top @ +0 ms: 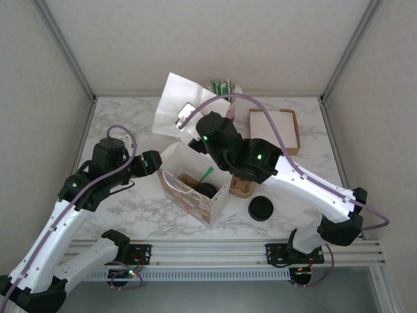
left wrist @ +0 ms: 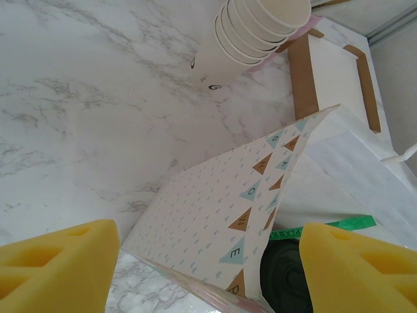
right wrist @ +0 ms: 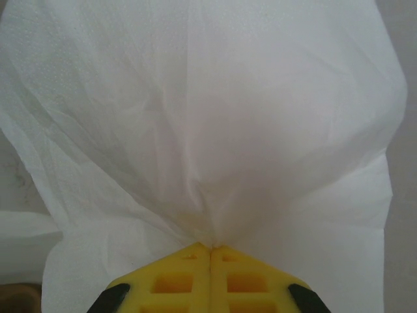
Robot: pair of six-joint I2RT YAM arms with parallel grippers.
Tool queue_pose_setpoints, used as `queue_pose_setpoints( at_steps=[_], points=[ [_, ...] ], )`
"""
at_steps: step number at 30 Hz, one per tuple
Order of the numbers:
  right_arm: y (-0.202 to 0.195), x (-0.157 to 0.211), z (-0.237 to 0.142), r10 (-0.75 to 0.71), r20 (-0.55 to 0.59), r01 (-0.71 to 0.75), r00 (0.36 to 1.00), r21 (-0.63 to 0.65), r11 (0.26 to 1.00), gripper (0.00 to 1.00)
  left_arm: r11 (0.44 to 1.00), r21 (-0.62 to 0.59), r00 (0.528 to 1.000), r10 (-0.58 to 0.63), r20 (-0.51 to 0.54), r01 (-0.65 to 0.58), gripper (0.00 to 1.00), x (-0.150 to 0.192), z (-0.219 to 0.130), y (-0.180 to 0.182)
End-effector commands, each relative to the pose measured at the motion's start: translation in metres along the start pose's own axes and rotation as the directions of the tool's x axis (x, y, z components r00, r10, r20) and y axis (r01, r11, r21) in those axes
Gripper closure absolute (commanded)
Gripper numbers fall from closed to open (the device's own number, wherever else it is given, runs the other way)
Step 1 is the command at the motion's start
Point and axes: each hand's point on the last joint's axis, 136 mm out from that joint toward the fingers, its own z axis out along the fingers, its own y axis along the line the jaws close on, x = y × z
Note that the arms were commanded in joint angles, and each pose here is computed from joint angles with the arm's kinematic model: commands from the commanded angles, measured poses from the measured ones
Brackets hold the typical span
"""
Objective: Pack the takeout coffee
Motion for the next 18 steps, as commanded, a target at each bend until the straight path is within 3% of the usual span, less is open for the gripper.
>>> queue_pose_setpoints(
  at_steps=[1, 18],
  points=[
    [0.011, 0.002, -0.006, 0.004, 0.004, -0.004, 1.0, -0.035, 0.999, 1.0, 0.999, 0.031, 1.0, -0.014, 0.01, 0.014, 0.27, -0.004, -0.004, -0.008],
    [0.057, 0.031, -0.009, 0.06, -0.085, -0.074, 0.995, -0.169, 0.983, 1.0, 1.0, 0.018, 1.0, -0.023, 0.003, 0.023, 0.27, -0.002, 0.0, -0.006]
  ],
)
